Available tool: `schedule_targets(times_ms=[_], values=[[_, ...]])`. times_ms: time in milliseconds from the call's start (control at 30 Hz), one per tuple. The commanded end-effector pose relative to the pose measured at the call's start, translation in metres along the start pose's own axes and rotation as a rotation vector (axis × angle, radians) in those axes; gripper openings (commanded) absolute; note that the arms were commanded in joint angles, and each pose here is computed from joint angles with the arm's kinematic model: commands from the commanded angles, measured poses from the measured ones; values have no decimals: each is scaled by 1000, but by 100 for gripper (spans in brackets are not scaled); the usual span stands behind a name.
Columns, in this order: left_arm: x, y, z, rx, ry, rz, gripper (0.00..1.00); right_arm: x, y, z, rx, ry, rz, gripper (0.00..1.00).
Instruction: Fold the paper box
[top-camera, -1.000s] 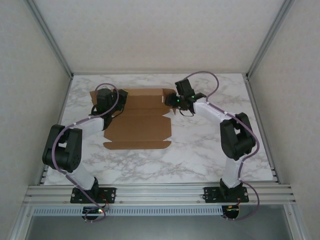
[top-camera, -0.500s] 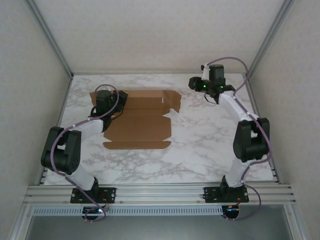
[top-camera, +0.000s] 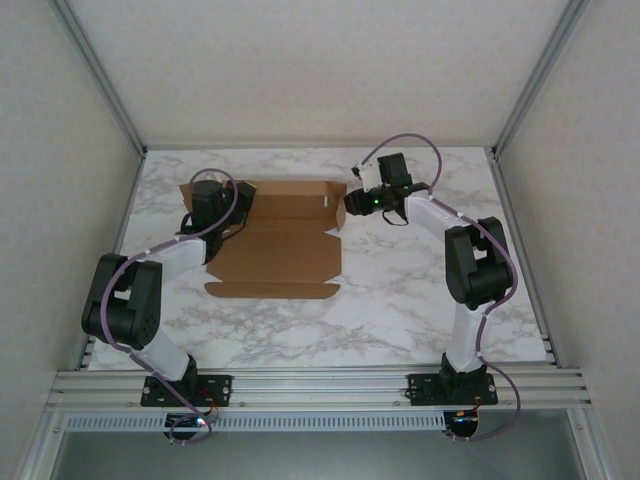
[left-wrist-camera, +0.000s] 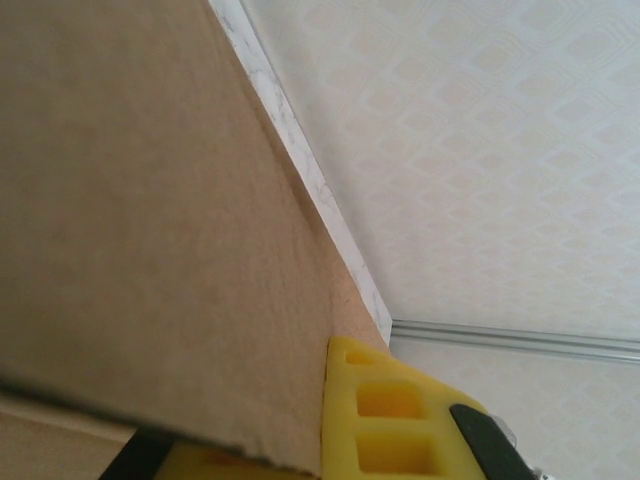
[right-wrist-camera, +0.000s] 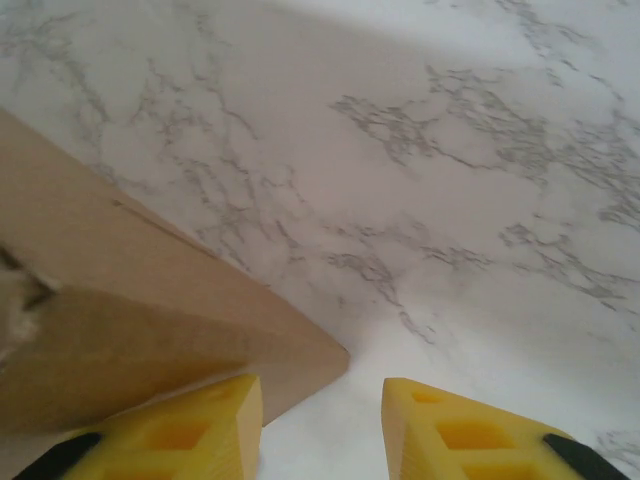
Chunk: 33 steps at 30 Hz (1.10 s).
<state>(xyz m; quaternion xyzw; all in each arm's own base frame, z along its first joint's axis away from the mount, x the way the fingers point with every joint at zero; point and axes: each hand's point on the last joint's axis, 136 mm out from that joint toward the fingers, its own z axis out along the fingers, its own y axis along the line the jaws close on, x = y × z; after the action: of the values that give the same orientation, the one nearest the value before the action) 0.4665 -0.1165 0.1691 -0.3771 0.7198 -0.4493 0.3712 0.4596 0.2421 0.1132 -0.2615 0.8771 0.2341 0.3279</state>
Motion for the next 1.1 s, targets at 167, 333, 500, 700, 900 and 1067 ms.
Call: schedule_targets(times_ms=[167, 333, 500, 700, 900, 1067], values=[[21, 41, -2, -131, 80, -7, 1, 1, 30, -9, -89, -63, -116, 39], [21, 40, -2, -130, 79, -6, 1, 3, 44, -15, -127, -106, -190, 40], [21, 41, -1, -131, 83, -7, 1, 3, 48, -18, -110, -143, -290, 40], [18, 37, -1, -133, 73, 7, 0, 4, 53, -37, -138, -136, -443, 46], [18, 35, 0, -129, 75, 2, 0, -30, 56, -106, -285, -306, -350, 46], [18, 35, -2, -131, 77, 13, 0, -33, 0, -91, -37, -253, -304, 37]])
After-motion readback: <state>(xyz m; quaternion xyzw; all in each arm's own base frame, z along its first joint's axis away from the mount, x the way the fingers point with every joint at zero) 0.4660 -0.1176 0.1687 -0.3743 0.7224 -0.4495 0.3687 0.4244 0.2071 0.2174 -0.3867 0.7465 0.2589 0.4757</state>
